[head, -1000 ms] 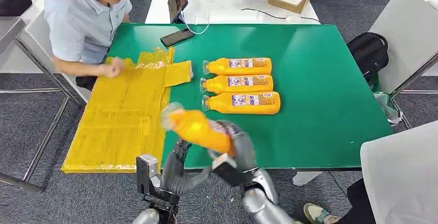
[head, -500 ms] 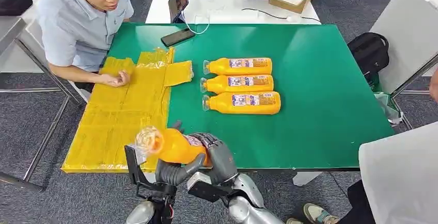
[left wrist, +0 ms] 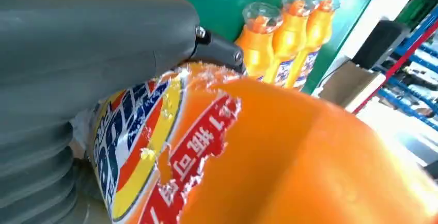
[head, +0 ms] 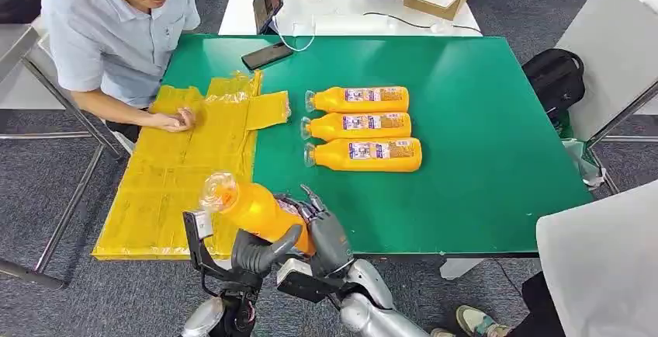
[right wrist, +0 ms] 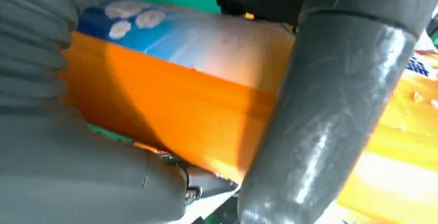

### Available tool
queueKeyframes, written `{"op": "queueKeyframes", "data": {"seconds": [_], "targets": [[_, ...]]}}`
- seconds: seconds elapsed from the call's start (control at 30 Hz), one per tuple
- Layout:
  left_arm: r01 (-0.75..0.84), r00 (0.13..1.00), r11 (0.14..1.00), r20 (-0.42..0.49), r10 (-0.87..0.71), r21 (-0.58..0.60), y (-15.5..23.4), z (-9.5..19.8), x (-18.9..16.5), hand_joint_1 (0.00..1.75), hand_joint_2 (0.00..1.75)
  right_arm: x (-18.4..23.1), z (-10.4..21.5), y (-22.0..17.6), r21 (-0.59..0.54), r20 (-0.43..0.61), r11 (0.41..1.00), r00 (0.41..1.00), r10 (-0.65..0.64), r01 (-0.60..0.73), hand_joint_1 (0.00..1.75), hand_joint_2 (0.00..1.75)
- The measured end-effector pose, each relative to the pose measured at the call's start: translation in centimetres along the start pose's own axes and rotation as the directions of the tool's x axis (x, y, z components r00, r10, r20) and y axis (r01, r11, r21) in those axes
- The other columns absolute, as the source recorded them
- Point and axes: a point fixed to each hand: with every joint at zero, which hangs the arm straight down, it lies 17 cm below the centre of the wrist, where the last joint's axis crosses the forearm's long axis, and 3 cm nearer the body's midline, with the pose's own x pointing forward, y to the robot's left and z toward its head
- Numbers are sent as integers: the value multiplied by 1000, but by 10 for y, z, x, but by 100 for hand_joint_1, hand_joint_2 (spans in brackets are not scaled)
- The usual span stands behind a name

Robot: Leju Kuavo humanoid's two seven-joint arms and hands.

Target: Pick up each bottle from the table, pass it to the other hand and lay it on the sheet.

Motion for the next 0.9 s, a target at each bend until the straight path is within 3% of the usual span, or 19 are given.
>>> {"op": "queueKeyframes", "data": {"seconds": [0.1, 0.17, 0.23, 0.3, 0.63, 0.7, 0.8, 0.9], "targets": [[62, 994, 993, 81, -70, 104, 20, 0, 17, 175, 175, 4, 2, -11, -69, 24, 997, 999, 22, -20, 0, 0], [173, 959, 955, 179, -218, 239, 42, -3, 44, 175, 175, 10, 9, -17, -120, 36, 992, 999, 33, -29, 0, 0], [322, 847, 874, 301, -438, 365, 61, -1, 83, 175, 175, 16, 16, -23, -159, 53, 986, 997, 54, -45, 0, 0], [387, 752, 814, 362, -550, 432, 71, -5, 110, 175, 175, 22, 21, -29, -181, 67, 982, 995, 70, -56, 0, 0], [385, 686, 689, 309, -659, 614, 136, -16, 148, 175, 175, 42, 26, -53, -271, 93, 962, 994, 64, -36, 0, 0], [461, 600, 628, 300, -741, 627, 136, -24, 161, 175, 175, 41, 29, -55, -283, 82, 959, 996, 44, -19, 0, 0], [665, 359, 438, 255, -898, 605, 123, -43, 162, 175, 175, 41, 30, -59, -303, 74, 953, 997, 16, 7, 0, 0], [728, 292, 358, 209, -933, 584, 130, -55, 153, 175, 175, 41, 30, -62, -311, 74, 950, 997, 6, 17, 0, 0]]}}
